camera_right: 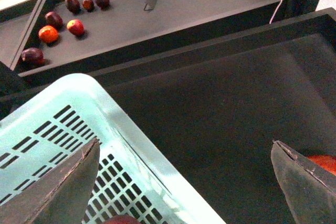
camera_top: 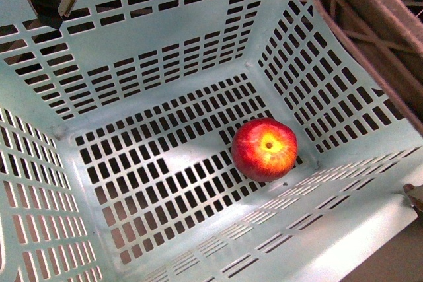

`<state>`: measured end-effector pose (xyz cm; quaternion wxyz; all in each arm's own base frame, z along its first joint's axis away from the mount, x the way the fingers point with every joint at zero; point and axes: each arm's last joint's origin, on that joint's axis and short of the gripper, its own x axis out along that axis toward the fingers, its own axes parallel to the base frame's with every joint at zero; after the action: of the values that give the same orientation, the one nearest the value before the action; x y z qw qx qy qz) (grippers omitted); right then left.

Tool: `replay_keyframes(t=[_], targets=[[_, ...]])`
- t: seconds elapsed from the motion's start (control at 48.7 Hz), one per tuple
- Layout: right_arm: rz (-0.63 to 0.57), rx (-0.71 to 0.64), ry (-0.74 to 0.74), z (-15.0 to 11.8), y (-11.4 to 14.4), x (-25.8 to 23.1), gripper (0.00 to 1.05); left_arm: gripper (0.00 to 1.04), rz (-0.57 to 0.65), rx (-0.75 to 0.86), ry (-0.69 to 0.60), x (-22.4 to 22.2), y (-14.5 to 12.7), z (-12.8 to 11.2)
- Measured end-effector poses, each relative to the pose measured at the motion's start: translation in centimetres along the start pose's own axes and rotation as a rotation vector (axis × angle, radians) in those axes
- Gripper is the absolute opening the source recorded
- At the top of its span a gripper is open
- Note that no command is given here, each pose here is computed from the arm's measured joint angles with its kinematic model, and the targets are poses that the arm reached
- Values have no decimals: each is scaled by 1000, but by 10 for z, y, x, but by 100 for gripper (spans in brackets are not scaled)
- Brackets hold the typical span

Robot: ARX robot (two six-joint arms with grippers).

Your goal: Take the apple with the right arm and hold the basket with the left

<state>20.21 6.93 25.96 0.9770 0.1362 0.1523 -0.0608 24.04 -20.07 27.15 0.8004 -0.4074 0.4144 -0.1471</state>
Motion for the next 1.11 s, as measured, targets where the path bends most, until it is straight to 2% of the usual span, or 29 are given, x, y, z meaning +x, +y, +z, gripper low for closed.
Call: replay_keyframes(t=[0.164, 0.205, 0.267, 0.349, 0.698, 1.006, 1.109], targets=[[22, -16, -9, -3, -1, 2, 94, 7, -2, -6, 5, 0, 0, 0], [119, -75, -124, -9, -7, 1, 84, 7, -2, -8, 5, 0, 0, 0], [148, -134, -228, -17, -17, -2, 73, 7, -2, -8, 4, 0, 0, 0], [144, -189, -289, -23, -30, -7, 61, 7, -1, -8, 2, 0, 0, 0], [131, -267, -298, -55, -69, -22, 2, 7, -1, -6, 1, 0, 0, 0], [154, -275, -291, -70, -88, -32, 2, 7, -1, -5, 3, 0, 0, 0], [120, -269, -298, -72, -96, -35, 2, 7, -1, -5, 2, 0, 0, 0]])
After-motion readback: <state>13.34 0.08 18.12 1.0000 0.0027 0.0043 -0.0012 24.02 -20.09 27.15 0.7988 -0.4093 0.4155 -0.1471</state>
